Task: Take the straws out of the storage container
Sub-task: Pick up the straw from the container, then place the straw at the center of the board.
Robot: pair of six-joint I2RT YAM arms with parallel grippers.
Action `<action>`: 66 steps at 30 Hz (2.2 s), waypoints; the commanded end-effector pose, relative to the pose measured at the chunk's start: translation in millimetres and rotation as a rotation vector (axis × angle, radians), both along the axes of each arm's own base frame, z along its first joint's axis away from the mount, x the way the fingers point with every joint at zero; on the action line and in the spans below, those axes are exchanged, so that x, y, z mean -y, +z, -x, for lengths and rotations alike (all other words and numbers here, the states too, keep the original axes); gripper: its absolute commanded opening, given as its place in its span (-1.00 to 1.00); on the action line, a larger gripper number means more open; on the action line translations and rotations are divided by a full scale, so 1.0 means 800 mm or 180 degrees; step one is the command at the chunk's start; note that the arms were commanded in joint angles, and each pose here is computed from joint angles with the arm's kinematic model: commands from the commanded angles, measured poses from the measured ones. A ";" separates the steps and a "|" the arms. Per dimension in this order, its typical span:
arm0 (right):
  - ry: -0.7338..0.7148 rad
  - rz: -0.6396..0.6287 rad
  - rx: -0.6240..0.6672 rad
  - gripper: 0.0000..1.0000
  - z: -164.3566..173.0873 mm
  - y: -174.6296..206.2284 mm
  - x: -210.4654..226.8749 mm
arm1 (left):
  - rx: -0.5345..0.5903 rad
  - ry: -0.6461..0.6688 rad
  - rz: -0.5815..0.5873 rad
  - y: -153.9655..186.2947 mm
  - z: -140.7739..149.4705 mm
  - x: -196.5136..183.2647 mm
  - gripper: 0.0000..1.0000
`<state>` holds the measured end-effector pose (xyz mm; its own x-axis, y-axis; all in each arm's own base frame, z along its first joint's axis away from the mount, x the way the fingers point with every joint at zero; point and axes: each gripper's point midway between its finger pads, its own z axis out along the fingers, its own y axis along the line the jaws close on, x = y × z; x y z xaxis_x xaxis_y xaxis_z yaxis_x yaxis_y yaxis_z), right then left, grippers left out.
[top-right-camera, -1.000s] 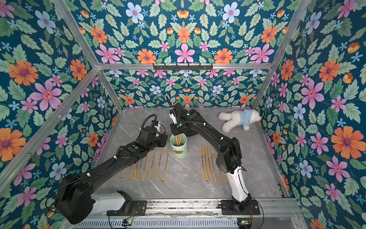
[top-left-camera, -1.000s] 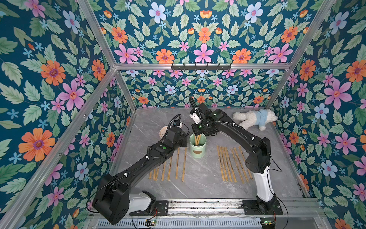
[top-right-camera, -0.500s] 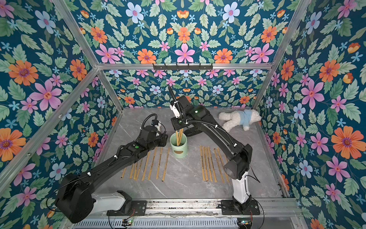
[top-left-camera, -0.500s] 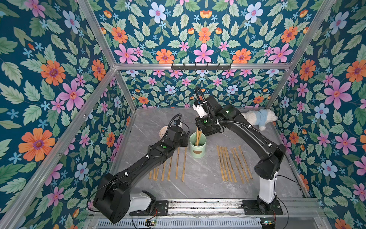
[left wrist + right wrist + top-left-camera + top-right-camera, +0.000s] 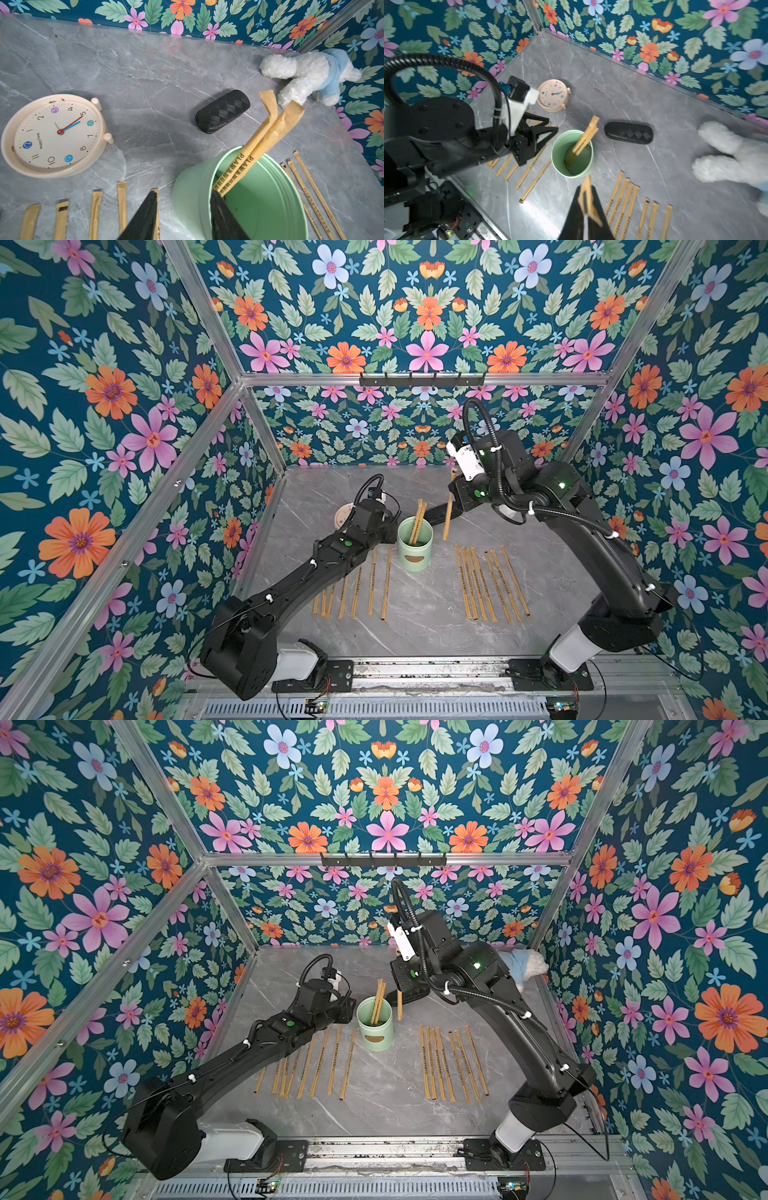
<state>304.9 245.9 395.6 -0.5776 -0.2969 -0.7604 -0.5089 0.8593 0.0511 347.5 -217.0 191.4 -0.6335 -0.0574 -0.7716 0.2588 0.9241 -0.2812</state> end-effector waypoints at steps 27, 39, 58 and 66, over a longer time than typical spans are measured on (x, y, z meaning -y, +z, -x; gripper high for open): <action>-0.1772 0.1641 -0.1808 -0.85 0.034 -0.229 0.271 | -0.0001 -0.0051 0.0030 -0.001 -0.010 0.012 -0.12; -0.1831 0.2014 -0.2523 -0.86 0.022 -0.312 0.287 | -0.0002 -0.0044 -0.0013 -0.006 -0.006 0.007 -0.12; -0.1887 0.1924 -0.3008 -0.85 -0.015 -0.394 0.293 | -0.0065 -0.0028 -0.0081 -0.024 -0.003 0.003 -0.12; -0.1847 0.1934 -0.3061 -0.83 -0.027 -0.412 0.295 | -0.0074 -0.0020 -0.0093 -0.026 -0.003 0.003 -0.12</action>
<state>326.5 9.0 68.8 -0.9812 0.0414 0.1885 -0.0174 0.9539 -0.2996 347.6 -219.3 168.4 -0.6636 -0.0270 -0.7476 0.2589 0.9293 -0.2633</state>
